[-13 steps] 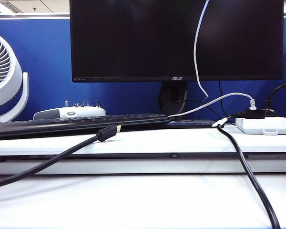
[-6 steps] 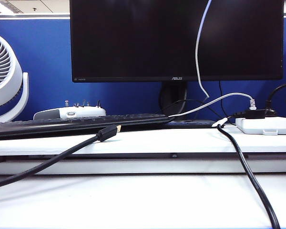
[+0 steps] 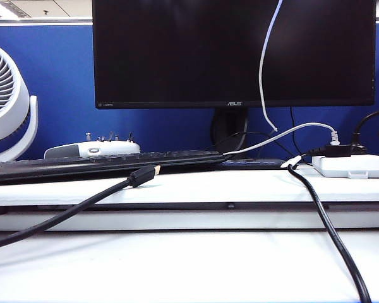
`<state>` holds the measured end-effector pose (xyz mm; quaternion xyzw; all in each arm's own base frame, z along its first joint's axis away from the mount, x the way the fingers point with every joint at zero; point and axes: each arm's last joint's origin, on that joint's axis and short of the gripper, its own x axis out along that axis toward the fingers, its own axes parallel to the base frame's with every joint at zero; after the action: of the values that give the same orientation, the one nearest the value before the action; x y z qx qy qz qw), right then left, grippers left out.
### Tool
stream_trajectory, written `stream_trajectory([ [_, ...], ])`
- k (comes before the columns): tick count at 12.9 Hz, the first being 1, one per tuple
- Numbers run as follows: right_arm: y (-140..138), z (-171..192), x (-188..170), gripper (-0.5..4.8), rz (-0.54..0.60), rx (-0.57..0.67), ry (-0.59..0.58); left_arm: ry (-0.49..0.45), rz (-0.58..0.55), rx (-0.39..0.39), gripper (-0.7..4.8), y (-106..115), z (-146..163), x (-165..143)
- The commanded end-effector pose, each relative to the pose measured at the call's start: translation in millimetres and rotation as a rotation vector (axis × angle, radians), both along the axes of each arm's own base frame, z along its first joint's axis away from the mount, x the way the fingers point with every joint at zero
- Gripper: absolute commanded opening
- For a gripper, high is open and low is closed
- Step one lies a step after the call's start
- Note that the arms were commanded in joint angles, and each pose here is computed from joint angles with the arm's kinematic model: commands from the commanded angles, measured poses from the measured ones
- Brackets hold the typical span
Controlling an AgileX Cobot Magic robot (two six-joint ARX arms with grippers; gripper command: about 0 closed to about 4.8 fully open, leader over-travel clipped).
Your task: Pick up the Type-C charging cable and the charging base, insert one end of the Type-C charger into the corresponding slot on the base, and finally place the plugged-in charger back on the table.
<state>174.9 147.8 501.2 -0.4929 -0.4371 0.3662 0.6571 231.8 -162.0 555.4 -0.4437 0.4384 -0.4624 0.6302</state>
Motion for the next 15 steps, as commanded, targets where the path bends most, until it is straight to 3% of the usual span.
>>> stream_trajectory([
  [1, 1.6, -6.3, 7.4, -0.05, -0.061, -0.015, 0.061, -0.042, -0.092, -0.042, 1.2, 3.0, 9.2, -10.8],
  [7, 5.2, -11.6, 13.8, -0.05, -0.091, -0.017, 0.124, -0.071, -0.133, -0.066, 1.2, 2.7, 12.5, -11.6],
  [15, 10.3, -9.7, 11.0, -0.05, -0.142, 0.008, 0.11, -0.06, -0.131, -0.056, 1.2, 2.4, 10.7, -11.3],
])
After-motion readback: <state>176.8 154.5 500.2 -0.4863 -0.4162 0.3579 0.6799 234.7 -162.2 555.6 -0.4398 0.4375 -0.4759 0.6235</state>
